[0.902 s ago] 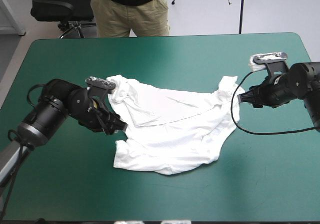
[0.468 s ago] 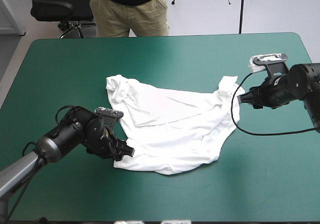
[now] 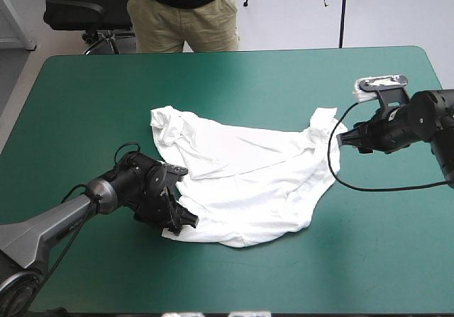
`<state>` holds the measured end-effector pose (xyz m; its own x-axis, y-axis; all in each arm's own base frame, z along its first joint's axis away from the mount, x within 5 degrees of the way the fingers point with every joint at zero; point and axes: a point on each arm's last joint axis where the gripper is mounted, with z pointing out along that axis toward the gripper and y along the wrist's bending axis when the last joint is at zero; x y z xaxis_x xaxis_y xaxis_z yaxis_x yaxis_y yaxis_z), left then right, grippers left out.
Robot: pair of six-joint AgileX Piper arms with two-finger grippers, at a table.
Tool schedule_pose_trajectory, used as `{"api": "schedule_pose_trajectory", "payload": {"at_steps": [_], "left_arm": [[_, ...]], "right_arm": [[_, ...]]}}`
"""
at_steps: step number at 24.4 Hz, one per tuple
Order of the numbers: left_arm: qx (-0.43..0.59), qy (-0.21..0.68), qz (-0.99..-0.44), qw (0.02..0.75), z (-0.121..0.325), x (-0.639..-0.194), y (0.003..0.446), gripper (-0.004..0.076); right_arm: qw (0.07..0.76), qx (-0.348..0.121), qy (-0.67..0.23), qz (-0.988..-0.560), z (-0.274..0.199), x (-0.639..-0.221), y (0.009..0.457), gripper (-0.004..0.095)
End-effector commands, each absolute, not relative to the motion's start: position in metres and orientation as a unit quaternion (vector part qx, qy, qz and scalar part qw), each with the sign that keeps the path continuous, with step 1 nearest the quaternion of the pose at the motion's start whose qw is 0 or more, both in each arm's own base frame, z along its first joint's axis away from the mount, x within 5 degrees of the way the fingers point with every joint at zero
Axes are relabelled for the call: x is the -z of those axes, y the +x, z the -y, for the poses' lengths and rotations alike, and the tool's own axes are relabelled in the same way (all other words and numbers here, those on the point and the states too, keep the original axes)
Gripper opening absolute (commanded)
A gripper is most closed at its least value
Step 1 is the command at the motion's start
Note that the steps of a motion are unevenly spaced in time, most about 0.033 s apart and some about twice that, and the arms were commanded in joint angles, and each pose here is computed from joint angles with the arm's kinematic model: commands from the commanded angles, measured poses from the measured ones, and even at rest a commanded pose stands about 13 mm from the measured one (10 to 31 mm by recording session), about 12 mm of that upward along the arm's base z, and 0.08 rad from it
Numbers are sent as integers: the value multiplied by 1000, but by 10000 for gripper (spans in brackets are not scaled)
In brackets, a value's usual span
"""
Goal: Fold the cloth
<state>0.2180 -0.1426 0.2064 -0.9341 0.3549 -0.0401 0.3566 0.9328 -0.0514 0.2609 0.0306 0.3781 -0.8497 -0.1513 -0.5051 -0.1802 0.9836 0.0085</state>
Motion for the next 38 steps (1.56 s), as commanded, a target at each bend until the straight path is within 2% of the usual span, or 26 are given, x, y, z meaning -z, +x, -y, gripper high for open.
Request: {"api": "schedule_pose_trajectory", "payload": {"at_steps": [1,3,7,12,16,23,29,32,38], "left_arm": [[41,182,-982,22,147,-211,220,402],[41,183,-982,17,148,-208,221,304],[42,188,-981,20,148,-208,221,-15],[43,193,-980,24,148,-208,222,-13],[45,198,-979,23,149,-208,222,-14],[59,199,-978,19,151,-208,220,-14],[57,200,-978,16,151,-208,220,-15],[57,199,-978,11,150,-208,219,-15],[59,198,-978,9,151,-208,219,-15]], "right_arm": [[306,-28,-82,-948,-28,-396,256,472],[305,-28,-82,-948,-28,-395,256,472],[299,-28,-82,-950,-29,-391,260,473],[292,-29,-81,-952,-30,-380,275,490],[244,-44,-77,-966,-35,-352,299,571],[194,-38,-69,-978,-39,-293,354,568],[175,-38,-60,-982,-43,-275,402,550],[155,-38,-54,-986,-44,-260,412,512],[89,-36,-47,-994,-44,-225,417,509]]}}
